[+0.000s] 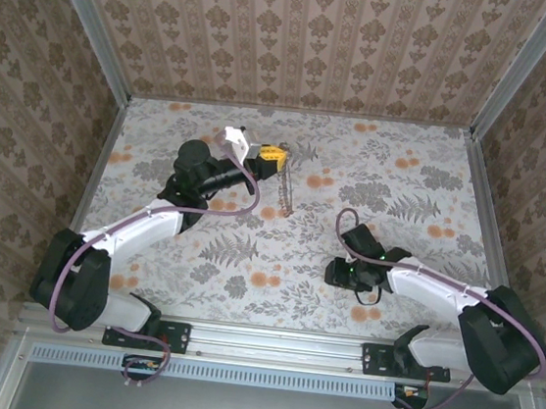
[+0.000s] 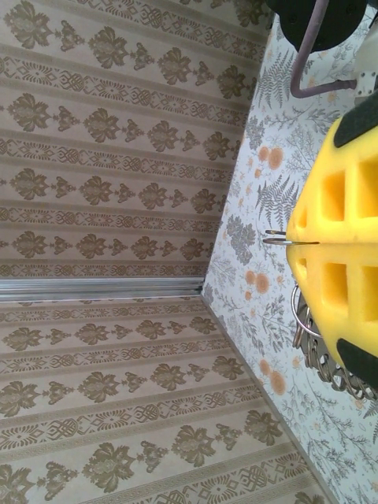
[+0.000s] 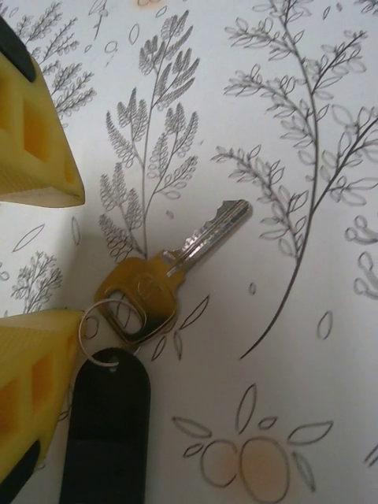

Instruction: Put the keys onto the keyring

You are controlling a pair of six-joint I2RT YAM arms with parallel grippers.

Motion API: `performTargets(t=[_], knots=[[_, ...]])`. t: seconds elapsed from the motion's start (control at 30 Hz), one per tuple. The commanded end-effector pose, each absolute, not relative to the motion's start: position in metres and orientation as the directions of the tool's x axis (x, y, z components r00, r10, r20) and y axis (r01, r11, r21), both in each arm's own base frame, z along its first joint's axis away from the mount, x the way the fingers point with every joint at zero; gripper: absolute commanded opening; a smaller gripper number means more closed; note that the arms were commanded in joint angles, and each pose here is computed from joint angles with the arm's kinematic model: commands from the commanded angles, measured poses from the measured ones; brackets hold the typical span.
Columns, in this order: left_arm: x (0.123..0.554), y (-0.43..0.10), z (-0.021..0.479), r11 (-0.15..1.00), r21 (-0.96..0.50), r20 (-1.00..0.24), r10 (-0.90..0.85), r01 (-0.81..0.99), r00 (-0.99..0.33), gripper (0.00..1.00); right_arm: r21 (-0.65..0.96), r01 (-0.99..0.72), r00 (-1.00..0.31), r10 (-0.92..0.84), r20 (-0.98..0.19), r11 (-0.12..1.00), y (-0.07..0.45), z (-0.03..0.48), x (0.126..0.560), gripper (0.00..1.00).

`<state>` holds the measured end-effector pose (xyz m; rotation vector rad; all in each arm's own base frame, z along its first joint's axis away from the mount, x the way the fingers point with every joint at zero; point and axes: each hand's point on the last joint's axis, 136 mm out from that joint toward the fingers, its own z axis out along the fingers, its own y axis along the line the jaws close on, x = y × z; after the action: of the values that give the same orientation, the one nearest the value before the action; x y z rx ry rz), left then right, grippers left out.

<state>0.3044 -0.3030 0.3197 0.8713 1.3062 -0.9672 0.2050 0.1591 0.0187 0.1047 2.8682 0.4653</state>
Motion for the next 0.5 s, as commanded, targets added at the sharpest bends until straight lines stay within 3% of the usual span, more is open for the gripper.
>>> performTargets(t=[0.0, 0.3, 0.47], knots=[[0.295, -0.3, 0.342, 0.362, 0.012, -0.99, -0.127, 0.932, 0.062, 0.0, 0.302, -0.009, -0.957, 0.08, -0.278, 0.953, 0.168, 0.03, 0.227, 0.4], [0.293, -0.299, 0.343, 0.362, 0.015, -0.99, -0.127, 0.932, 0.065, 0.0, 0.284, -0.076, -0.941, 0.025, -0.336, 0.956, 0.18, 0.047, 0.263, 0.39], [0.291, -0.298, 0.343, 0.362, 0.016, -0.99, -0.123, 0.932, 0.065, 0.0, 0.288, -0.105, -0.923, 0.014, -0.385, 0.952, 0.177, 0.07, 0.261, 0.37]])
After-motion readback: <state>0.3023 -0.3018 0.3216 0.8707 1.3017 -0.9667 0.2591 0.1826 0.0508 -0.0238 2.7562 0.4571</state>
